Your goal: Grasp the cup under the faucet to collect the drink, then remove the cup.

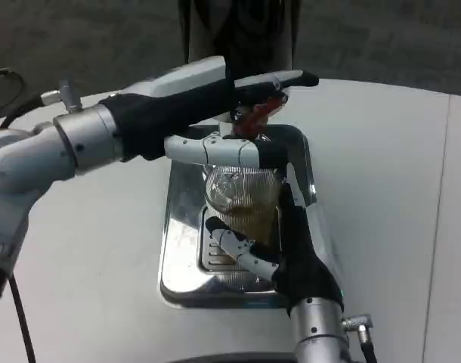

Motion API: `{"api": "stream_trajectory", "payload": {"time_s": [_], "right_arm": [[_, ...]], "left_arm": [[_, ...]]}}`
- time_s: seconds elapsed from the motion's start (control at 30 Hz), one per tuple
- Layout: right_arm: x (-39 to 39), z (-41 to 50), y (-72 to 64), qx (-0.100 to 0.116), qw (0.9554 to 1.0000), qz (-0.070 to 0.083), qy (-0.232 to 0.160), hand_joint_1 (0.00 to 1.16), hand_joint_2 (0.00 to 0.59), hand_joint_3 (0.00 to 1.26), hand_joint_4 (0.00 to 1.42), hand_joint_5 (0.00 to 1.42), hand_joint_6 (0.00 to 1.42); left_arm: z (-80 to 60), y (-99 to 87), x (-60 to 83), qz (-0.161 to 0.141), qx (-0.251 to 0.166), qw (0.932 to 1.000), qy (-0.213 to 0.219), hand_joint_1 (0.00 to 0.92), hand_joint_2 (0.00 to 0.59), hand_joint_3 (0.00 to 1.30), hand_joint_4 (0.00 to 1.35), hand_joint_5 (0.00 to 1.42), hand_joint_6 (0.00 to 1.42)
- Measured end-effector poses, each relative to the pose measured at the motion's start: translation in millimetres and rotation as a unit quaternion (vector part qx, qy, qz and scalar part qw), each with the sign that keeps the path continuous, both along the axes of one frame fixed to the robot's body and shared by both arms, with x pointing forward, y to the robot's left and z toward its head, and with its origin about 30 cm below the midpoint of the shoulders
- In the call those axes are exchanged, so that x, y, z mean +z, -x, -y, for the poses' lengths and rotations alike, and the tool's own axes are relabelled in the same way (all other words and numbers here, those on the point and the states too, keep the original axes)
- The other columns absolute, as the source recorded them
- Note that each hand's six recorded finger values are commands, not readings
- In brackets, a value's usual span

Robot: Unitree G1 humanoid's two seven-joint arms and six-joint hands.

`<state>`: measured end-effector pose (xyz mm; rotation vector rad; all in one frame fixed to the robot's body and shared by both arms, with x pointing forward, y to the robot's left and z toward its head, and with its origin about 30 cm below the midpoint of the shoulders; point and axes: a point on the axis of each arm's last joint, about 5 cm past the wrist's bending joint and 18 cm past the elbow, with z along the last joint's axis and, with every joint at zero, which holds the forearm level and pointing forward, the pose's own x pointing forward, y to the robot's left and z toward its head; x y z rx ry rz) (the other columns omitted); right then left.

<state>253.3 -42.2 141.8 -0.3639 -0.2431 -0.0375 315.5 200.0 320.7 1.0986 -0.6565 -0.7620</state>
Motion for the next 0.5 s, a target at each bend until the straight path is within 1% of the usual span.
{"api": "stream_trajectory", "payload": {"time_s": [0.23, 0.5], "right_arm": [[0.3, -2.4, -0.5, -0.005, 1.0000, 0.000, 0.000, 0.73, 0.232, 0.00, 0.00, 0.00, 0.06], [-1.8, -5.9, 0.3, -0.016, 0.9999, 0.000, 0.004, 0.72, 0.241, 0.00, 0.01, 0.00, 0.06]], "left_arm": [[-0.4, 0.3, 0.4, 0.001, 0.001, 1.0000, -0.002, 0.000, 0.094, 0.08, 0.00, 0.10, 0.07], [0.4, 1.0, 1.0, 0.008, 0.001, 0.9999, -0.011, 0.000, 0.098, 0.08, 0.00, 0.10, 0.07]]}}
